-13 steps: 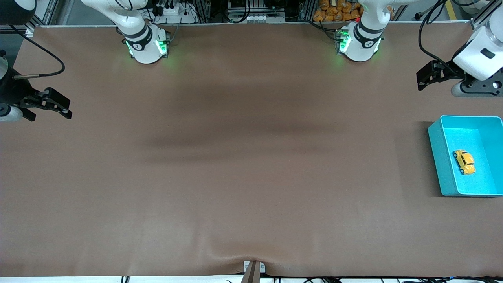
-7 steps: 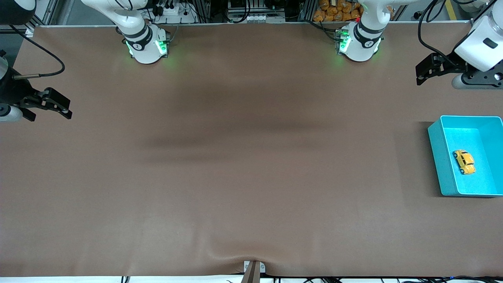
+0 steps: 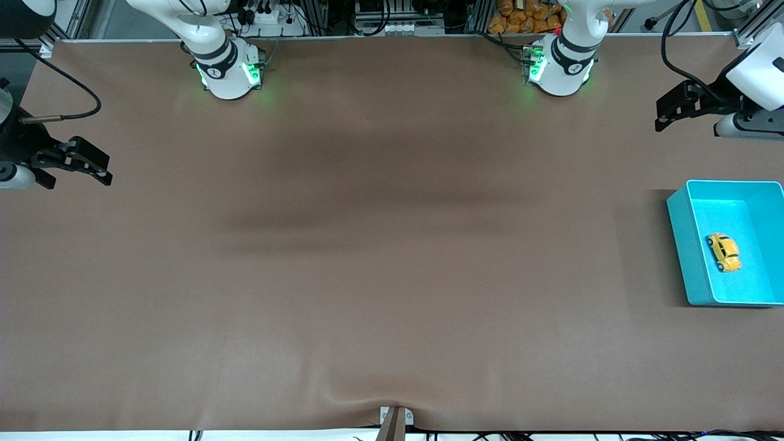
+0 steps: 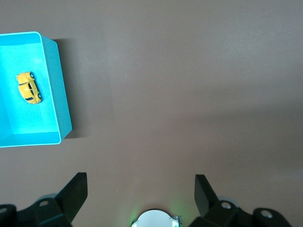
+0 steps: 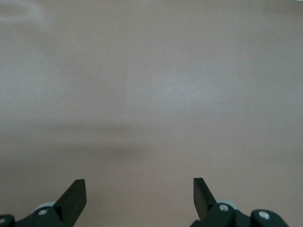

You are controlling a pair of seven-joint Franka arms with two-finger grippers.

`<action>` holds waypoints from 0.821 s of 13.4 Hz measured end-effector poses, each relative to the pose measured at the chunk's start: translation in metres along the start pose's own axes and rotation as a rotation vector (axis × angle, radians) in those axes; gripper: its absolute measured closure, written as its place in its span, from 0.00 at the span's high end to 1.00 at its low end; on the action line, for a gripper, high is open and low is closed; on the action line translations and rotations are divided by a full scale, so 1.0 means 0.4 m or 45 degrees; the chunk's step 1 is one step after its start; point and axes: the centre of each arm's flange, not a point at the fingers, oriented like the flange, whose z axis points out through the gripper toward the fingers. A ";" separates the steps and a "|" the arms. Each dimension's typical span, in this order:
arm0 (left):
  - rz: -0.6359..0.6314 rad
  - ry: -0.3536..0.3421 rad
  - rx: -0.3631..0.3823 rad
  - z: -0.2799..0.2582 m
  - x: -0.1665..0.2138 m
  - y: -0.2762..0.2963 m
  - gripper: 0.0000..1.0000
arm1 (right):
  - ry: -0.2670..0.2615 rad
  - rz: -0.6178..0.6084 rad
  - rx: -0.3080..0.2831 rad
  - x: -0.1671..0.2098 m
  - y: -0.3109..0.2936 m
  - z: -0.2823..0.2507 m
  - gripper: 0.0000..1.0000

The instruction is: Wind and store yellow beetle car

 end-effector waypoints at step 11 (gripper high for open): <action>-0.082 0.023 -0.001 -0.016 0.000 0.001 1.00 | 0.000 0.000 0.000 0.000 0.000 0.000 1.00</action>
